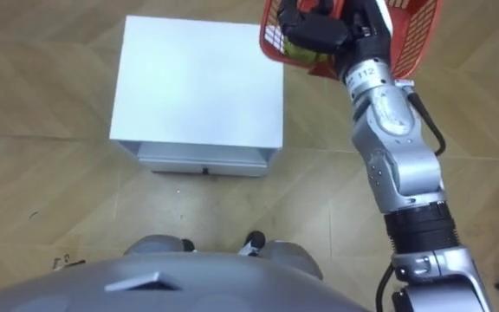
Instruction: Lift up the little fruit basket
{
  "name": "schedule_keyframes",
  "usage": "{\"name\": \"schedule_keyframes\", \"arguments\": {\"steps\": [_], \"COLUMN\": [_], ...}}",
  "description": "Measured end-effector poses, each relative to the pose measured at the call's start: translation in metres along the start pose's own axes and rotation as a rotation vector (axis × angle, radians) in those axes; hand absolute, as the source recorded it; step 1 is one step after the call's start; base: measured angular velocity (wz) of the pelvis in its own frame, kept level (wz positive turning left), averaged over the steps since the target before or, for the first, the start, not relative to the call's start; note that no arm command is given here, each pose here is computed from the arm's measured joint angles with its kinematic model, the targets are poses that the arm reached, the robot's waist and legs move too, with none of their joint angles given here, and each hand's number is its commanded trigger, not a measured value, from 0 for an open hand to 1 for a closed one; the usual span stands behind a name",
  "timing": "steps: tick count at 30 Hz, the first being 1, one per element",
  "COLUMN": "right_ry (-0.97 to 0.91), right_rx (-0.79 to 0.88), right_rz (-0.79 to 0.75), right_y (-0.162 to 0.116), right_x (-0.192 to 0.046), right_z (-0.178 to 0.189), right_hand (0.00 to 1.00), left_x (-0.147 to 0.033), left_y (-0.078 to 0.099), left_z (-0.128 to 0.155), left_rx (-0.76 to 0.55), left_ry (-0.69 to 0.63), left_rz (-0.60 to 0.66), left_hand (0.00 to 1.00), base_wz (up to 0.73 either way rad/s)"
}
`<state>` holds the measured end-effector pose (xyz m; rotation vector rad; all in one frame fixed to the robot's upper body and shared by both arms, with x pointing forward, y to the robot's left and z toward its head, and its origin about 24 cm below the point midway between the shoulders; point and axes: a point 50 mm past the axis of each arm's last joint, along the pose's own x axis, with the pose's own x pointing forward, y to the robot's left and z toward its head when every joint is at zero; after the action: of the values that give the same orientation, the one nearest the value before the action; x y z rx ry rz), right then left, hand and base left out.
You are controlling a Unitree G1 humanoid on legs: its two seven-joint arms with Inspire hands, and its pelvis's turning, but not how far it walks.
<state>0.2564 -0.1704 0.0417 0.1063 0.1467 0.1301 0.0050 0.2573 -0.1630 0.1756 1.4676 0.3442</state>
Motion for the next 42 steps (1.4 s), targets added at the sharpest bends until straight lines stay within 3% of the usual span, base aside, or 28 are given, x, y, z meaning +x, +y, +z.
{"name": "schedule_keyframes", "arguments": {"steps": [9, 21, 31, 42], "right_ry": [0.051, 0.197, 0.352, 0.379], "right_rx": [0.077, 0.194, 0.270, 0.357], "right_rz": [0.121, 0.162, 0.080, -0.037], "right_y": [0.025, 0.044, 0.037, 0.020], "right_x": [-0.001, 0.001, 0.000, 0.017], "right_z": [-0.011, -0.047, -0.081, -0.082], "right_hand": [1.00, 1.00, 1.00, 1.00], "left_x": [0.000, 0.001, 0.001, 0.001], "left_y": [0.000, 0.009, 0.008, 0.008], "left_z": [0.001, 0.002, -0.004, -0.008], "left_rx": [0.003, 0.035, 0.073, 0.089], "left_ry": [0.000, 0.004, 0.029, 0.030], "left_rz": [-0.024, -0.025, -0.045, -0.044], "left_hand": [0.00, 0.00, 0.00, 0.00], "base_wz": [0.07, 0.12, 0.18, 0.08]}}
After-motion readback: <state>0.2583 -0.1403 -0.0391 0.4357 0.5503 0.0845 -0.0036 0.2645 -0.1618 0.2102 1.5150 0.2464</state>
